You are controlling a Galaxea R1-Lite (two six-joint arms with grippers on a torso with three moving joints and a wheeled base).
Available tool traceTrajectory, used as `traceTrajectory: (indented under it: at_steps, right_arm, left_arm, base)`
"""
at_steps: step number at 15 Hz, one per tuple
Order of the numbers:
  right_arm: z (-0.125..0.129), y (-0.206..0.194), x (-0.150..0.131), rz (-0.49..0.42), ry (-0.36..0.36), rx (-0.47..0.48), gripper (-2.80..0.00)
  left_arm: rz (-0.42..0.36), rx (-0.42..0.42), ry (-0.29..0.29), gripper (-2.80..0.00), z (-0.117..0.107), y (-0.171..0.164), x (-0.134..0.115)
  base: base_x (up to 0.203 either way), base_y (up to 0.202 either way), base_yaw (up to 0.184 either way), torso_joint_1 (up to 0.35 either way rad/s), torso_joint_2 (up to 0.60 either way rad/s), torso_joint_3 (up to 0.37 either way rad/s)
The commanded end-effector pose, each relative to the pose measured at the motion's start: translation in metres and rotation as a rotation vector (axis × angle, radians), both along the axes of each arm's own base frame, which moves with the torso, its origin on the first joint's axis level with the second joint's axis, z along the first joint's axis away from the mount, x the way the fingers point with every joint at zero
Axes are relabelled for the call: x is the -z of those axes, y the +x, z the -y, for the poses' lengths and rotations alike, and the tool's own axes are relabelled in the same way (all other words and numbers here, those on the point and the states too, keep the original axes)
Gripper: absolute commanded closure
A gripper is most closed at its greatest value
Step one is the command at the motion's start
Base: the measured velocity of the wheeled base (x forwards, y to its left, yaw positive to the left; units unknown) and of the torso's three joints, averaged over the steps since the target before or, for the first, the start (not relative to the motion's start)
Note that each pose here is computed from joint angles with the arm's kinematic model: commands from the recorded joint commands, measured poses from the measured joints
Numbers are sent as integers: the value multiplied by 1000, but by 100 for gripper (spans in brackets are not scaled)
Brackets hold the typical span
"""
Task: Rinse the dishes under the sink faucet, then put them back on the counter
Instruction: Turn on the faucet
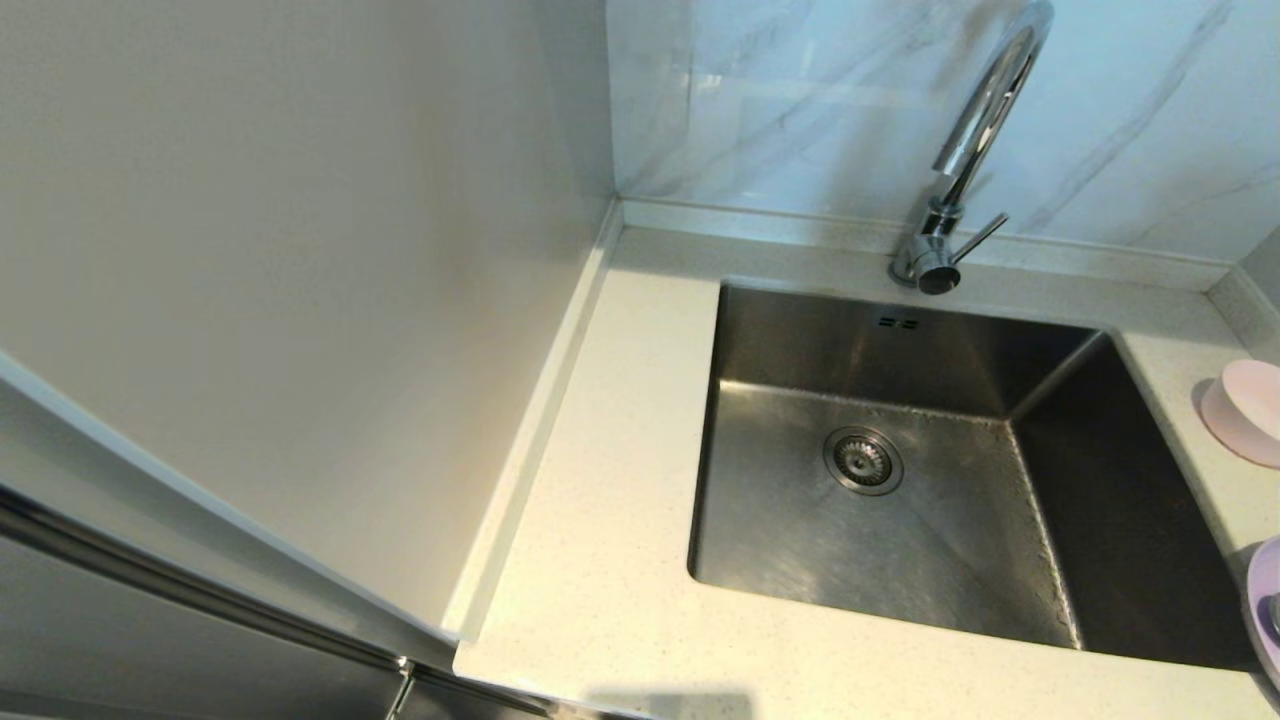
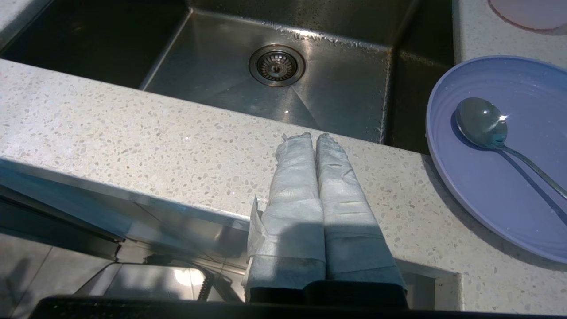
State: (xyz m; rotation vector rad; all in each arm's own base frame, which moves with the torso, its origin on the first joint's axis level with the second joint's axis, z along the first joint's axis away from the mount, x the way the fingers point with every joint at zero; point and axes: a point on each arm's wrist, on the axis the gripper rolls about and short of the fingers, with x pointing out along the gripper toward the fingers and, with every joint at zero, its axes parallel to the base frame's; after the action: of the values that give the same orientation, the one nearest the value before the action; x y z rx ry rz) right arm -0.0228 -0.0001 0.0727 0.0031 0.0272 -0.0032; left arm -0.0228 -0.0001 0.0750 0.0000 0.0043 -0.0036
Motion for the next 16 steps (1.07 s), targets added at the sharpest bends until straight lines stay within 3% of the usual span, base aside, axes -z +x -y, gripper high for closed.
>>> traceTrajectory:
  at_steps: [1,16]
  right_arm:
    - [0,1,2,-10,0,0,0]
    - [0,1,2,-10,-2,0,0]
  left_arm:
    - [0,1,0,0,0,0,0]
    - [0,-1,0,0,0,0,0]
  base:
    - [0,0,0,0,0,0]
    - [0,0,0,0,0,0]
